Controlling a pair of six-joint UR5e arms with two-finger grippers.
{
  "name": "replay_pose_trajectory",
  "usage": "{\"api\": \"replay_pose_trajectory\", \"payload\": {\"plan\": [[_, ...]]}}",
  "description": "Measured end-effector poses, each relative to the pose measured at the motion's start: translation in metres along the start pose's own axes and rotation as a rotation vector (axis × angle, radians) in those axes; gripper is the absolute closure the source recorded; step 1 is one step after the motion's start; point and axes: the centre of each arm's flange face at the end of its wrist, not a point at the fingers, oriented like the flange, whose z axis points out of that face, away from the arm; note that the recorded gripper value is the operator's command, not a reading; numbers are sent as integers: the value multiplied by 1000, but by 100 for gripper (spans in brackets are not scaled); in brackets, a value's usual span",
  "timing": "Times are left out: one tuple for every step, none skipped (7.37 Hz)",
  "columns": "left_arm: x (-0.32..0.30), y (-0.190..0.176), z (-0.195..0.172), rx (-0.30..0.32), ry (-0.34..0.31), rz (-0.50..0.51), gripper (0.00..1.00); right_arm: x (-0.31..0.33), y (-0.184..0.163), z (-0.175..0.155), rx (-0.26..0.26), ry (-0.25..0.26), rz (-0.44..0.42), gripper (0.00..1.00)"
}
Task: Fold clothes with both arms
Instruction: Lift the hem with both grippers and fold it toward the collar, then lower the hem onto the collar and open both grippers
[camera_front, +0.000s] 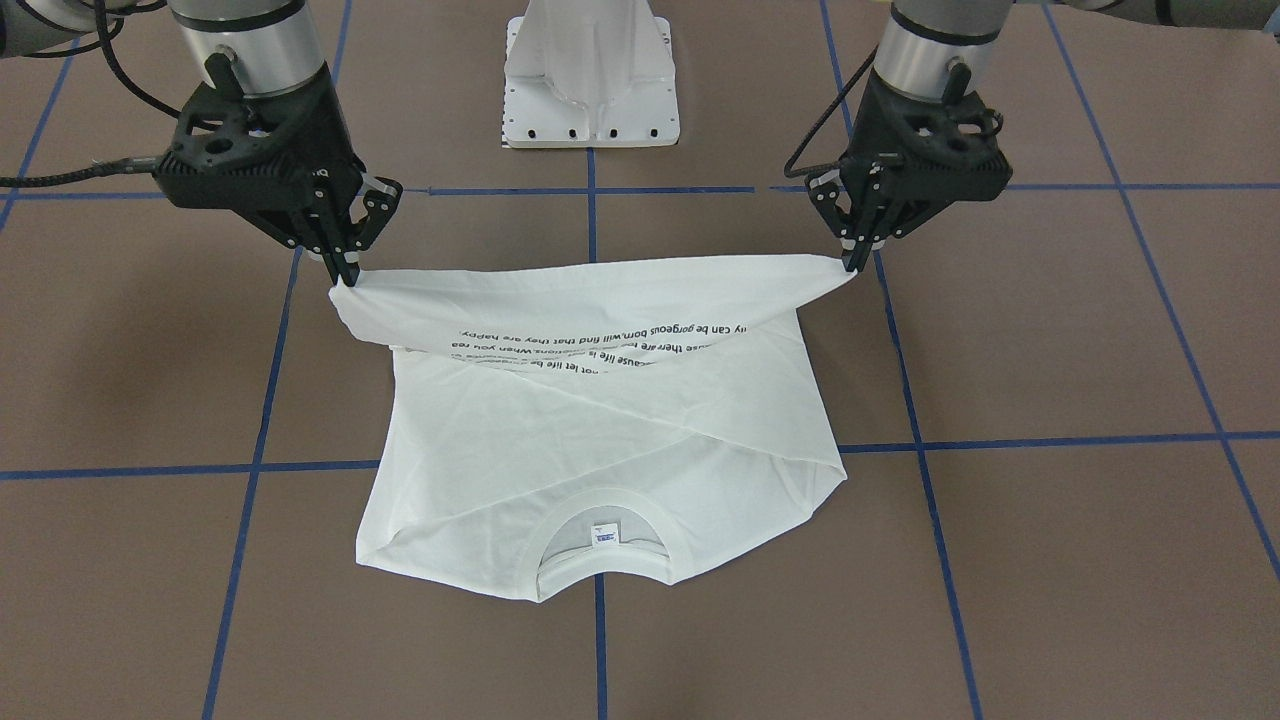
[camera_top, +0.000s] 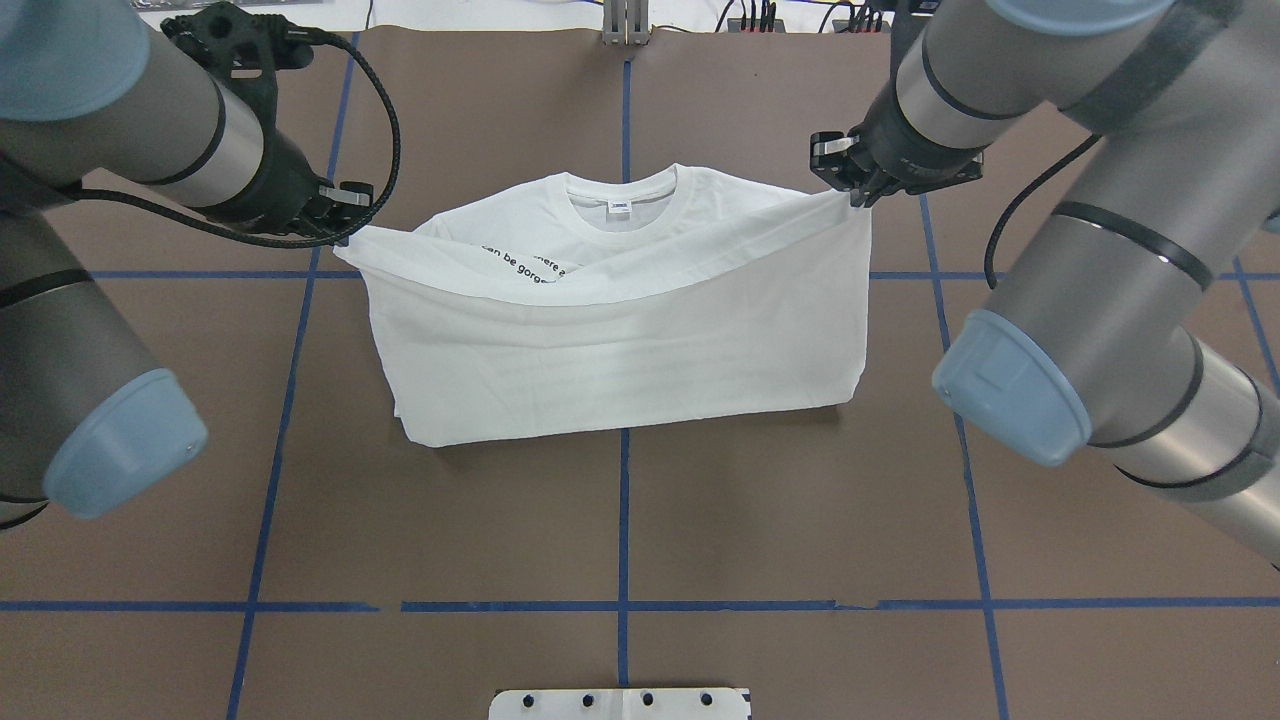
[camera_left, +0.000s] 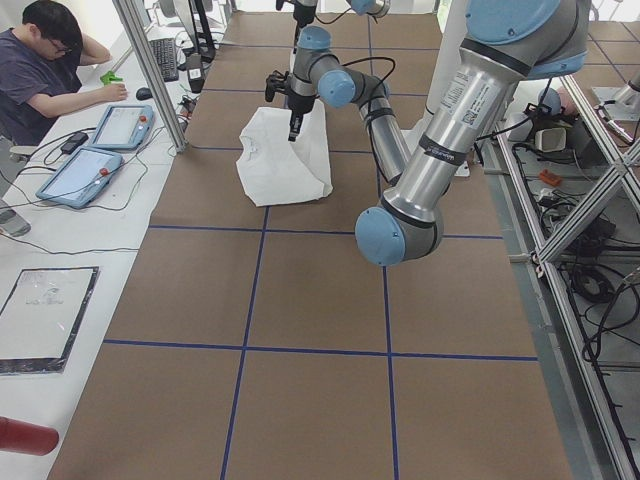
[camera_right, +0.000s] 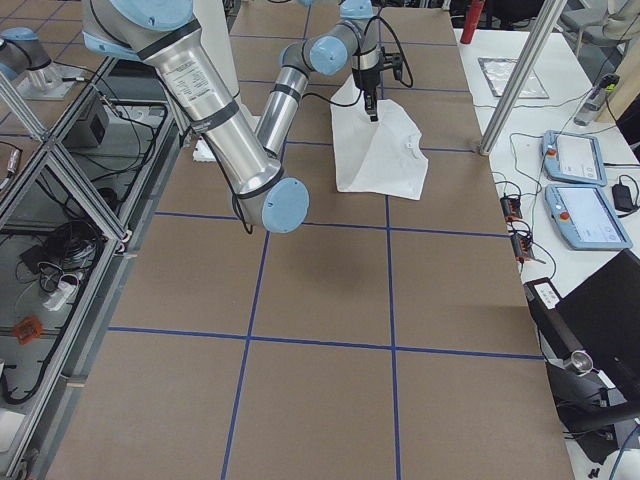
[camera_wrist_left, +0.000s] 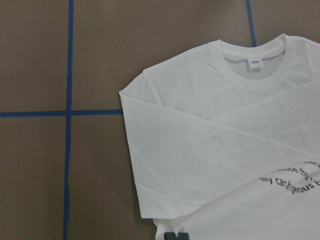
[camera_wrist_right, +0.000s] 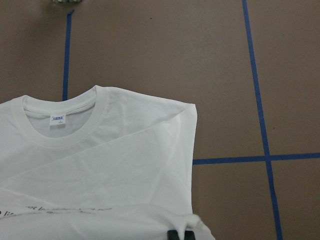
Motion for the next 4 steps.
{"api": "replay_pose_trajectory", "payload": {"plan": [[-3, -12, 30, 10, -4, 0, 100, -5, -17, 22, 6, 3, -3, 100], [-7, -23, 59, 21, -7, 1, 100, -8, -32, 52, 10, 10, -3, 100], [-12, -31, 85, 27, -6, 2, 100, -6, -46, 86, 15, 17, -4, 100], [-17, -37, 108, 30, -5, 3, 100, -2, -57, 119, 20, 28, -8, 100]]}}
